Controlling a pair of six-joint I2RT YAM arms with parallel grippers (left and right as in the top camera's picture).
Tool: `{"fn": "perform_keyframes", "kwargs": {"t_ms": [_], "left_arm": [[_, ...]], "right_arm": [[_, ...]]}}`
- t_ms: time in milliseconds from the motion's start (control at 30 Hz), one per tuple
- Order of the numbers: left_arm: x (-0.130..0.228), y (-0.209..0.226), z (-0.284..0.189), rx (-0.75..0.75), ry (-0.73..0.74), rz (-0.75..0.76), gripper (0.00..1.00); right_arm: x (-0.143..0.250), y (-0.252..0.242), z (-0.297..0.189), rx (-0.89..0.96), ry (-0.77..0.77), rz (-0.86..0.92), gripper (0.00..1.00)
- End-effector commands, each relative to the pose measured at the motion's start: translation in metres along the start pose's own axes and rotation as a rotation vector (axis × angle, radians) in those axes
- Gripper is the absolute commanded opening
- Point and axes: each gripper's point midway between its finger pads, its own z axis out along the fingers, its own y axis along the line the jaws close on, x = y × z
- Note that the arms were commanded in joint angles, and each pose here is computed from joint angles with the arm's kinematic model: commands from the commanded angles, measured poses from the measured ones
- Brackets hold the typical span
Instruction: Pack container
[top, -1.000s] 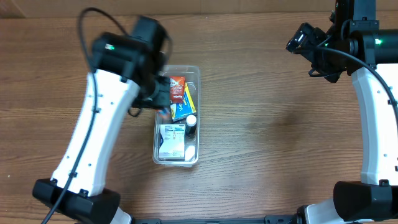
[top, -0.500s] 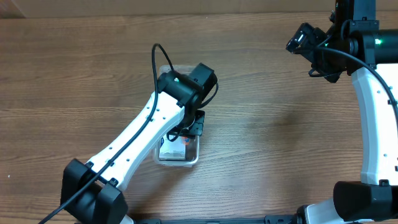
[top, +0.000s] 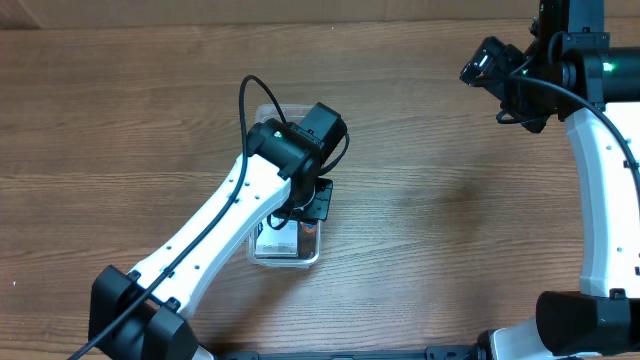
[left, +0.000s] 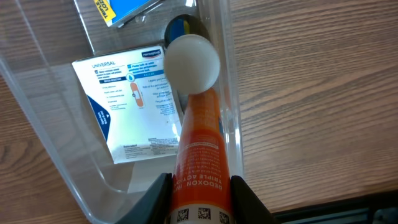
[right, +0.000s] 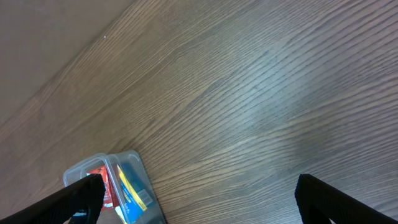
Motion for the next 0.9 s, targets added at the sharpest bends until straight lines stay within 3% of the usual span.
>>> {"fn": "perform_keyframes", "kwargs": {"t_ms": [0, 333, 367, 433, 500, 600, 767, 867], "left_arm": [[-0.001, -0.01, -0.015, 0.054, -0.039, 0.032, 0.22], [0.006, -0.003, 0.028, 0.033, -0.003, 0.026, 0.27], [0.006, -0.003, 0.029, 0.031, -0.003, 0.025, 0.3], [0.002, -0.003, 0.026, 0.031, -0.022, 0.026, 0.49], [-0.003, -0.003, 0.02, 0.033, -0.039, 0.022, 0.57], [-0.019, 0.004, -0.011, 0.034, -0.085, 0.016, 0.71], [-0.042, 0.045, -0.099, -0.03, -0.22, -0.048, 0.69], [-0.032, 0.078, -0.166, -0.109, -0.353, -0.108, 0.66]], "right_arm": [[-0.002, 0.001, -0.002, -0.01, -0.006, -0.002, 1.0], [-0.002, 0.001, -0.002, -0.01, -0.006, -0.002, 1.0], [-0.002, 0.001, -0.002, -0.01, -0.006, -0.002, 1.0], [-0.002, 0.001, -0.002, -0.01, -0.006, -0.002, 1.0], [-0.002, 0.001, -0.002, -0.01, -0.006, -0.002, 1.0], [-0.002, 0.001, -0.002, -0.01, -0.006, -0.002, 1.0], [-0.002, 0.001, -0.002, -0.01, -0.006, -0.002, 1.0], [-0.002, 0.001, -0.002, -0.01, -0.006, -0.002, 1.0]]}}
